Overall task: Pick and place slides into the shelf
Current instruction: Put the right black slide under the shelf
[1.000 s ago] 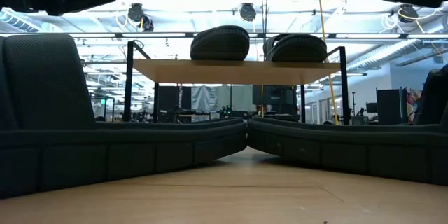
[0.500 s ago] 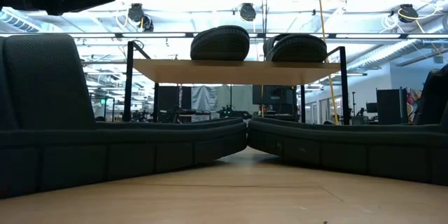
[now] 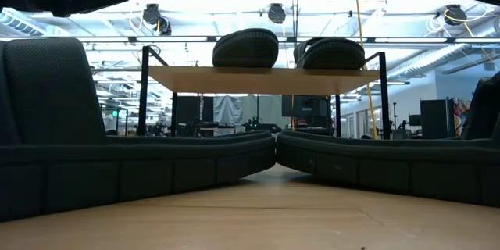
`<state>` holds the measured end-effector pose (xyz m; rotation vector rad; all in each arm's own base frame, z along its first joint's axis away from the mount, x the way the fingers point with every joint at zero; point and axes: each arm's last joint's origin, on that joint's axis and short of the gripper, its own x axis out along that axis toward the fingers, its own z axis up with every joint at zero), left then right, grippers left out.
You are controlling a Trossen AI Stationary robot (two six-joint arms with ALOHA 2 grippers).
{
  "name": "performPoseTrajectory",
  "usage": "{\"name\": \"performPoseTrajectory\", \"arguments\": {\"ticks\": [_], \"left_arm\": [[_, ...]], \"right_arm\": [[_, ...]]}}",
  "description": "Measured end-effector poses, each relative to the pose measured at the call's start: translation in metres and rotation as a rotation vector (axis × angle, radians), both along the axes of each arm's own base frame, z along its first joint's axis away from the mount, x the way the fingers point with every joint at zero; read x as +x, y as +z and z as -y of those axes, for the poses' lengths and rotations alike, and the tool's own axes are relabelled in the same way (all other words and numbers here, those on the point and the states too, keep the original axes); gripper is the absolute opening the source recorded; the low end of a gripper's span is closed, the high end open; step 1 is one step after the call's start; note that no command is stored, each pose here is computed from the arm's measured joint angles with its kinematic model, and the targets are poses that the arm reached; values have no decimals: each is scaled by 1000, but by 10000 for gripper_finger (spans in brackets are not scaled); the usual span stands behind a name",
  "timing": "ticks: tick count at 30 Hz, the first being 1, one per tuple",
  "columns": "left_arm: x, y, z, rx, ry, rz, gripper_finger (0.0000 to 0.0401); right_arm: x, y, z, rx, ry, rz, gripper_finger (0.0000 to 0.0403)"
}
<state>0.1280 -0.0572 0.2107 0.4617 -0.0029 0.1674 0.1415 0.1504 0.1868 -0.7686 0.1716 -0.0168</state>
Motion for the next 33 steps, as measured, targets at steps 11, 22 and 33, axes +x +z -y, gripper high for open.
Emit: {"name": "performPoseTrajectory", "arguments": {"ticks": [11,22,33], "left_arm": [[0,0,0,0,1,0,24],[0,0,0,0,1,-2,24],[0,0,0,-6,1,-2,24]], "right_arm": [[-1,7,-10,-4,78,-9,151],[1,18,-64,-122,22,-126,151],[-20,6,-119,-98,-92,34,151]]}}
